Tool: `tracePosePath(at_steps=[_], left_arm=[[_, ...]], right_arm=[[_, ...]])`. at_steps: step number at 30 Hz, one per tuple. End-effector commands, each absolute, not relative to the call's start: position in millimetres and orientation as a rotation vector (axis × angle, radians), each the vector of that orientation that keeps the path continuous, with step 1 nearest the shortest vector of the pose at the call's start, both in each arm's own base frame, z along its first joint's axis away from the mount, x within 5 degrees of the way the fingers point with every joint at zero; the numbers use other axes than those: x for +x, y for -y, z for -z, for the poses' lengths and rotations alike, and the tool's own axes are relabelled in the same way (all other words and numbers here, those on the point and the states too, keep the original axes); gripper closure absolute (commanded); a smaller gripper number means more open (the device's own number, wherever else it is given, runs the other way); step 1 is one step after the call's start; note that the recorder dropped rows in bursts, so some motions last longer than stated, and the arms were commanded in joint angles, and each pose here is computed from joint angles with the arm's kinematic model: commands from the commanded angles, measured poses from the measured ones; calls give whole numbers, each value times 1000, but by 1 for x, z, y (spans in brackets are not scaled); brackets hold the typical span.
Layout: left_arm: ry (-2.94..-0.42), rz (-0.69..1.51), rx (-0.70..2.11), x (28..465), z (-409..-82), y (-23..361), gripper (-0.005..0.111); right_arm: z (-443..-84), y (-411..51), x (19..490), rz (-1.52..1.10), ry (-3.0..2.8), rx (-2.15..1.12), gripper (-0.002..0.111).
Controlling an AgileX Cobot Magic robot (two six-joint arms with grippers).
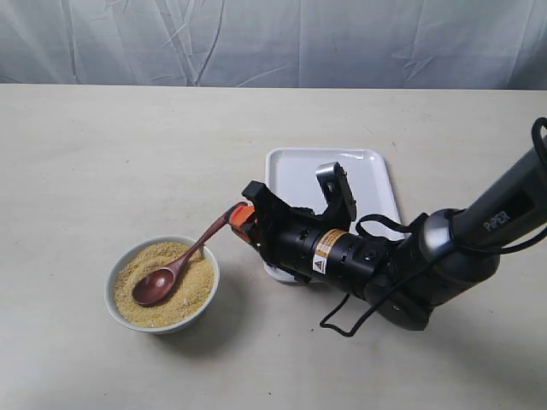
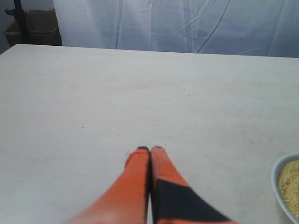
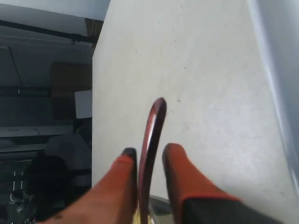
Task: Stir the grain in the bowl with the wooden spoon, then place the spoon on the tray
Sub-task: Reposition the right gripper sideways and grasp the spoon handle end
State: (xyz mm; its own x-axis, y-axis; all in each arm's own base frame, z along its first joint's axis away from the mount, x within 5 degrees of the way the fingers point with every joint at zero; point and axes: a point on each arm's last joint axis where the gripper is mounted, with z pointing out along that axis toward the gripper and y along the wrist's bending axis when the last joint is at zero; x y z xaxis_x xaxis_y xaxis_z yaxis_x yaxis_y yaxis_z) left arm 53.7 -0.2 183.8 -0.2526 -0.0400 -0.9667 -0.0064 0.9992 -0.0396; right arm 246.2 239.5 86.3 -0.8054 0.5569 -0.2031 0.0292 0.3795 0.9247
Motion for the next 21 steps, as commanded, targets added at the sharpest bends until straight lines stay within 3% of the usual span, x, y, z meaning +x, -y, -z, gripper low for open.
tracePosePath(at_steps=[1,8,15,17,21], left_arm=[[-1820,31,-37,54,-183,0,107],[-1820,31,-37,54,-183,0,107],[-1820,31,-37,54,-183,0,107],[-1820,31,-37,54,-183,0,107],[-1820,31,-37,54,-183,0,107]], right_arm=[[-81,-242,242,-1407,-2190,521,65],[-83,-257,241,-1439,-2158,530,72],[-83,-261,248,-1428,-2154,547,72],[-83,-261,247,-1424,-2157,545,79],[-82,-260,248,-1414,-2156,554,103]])
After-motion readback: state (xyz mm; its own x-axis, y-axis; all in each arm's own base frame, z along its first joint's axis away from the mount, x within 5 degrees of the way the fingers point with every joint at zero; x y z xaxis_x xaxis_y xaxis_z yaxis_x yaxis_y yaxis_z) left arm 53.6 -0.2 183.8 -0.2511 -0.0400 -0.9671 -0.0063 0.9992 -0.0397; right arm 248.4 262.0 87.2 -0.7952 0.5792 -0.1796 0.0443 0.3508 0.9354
